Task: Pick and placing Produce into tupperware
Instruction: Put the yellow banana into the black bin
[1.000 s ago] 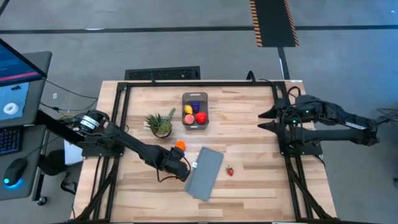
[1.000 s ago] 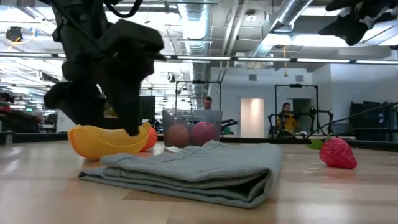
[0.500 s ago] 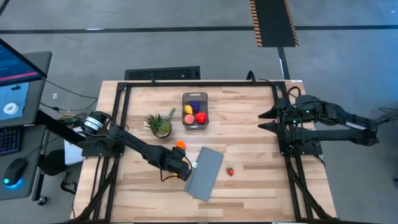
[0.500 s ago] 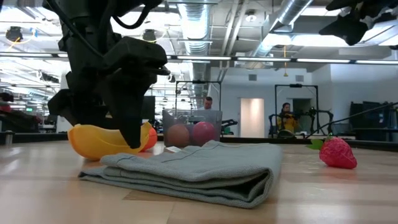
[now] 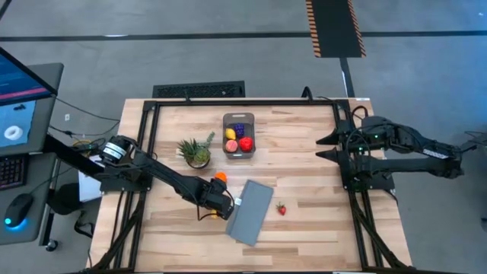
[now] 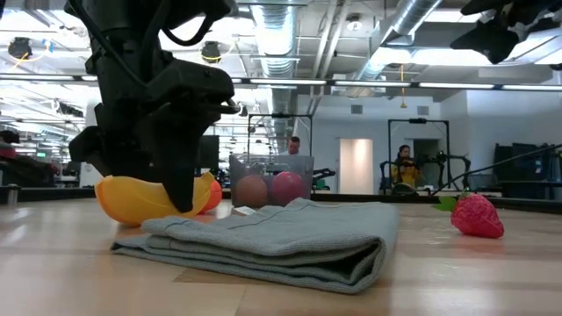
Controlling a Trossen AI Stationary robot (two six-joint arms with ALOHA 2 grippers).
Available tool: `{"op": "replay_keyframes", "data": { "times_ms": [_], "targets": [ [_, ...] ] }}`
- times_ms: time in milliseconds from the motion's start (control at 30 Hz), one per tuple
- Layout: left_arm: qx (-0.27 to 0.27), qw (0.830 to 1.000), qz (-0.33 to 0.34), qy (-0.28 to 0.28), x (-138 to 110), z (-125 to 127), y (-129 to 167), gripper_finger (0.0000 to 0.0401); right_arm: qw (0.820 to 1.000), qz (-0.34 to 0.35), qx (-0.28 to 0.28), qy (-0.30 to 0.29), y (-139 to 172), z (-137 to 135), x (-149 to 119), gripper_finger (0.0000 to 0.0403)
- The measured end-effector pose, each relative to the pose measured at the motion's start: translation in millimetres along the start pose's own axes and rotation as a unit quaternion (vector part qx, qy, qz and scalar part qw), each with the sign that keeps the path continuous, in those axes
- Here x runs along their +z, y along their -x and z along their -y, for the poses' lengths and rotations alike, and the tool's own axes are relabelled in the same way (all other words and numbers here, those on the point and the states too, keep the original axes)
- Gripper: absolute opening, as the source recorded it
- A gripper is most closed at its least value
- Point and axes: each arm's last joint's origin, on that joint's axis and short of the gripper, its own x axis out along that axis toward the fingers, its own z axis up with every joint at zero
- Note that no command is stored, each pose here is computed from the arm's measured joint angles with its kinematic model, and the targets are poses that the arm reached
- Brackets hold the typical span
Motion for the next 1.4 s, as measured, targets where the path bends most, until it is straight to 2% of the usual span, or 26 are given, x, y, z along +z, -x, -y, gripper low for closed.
{"op": "replay_keyframes", "data": {
  "times_ms": [367, 1000, 1167, 1400],
  "targets": [
    [0.004, 1.0, -0.001, -0.001, -0.2, -0.8, -0.1, 0.0235, 1.0, 0.0, 0.0, 0.0, 0.0, 0.0, 0.0, 0.0291],
    [0.011, 1.0, 0.017, -0.005, 2.6, 3.4, 4.0, 0.0233, 1.0, 0.0, 0.0, 0.004, 0.1, 0.0, 0.1, 0.0291],
    [0.019, 0.999, 0.026, -0.022, 5.3, 8.1, 10.1, 0.0233, 1.0, 0.0, 0.0, 0.004, 0.1, 0.0, 0.0, 0.0291],
    [0.024, 0.999, 0.007, -0.026, 5.2, 6.0, 10.0, 0.0233, 1.0, 0.0, 0.001, 0.004, 0.1, -0.1, 0.0, 0.0291]
  ]
}}
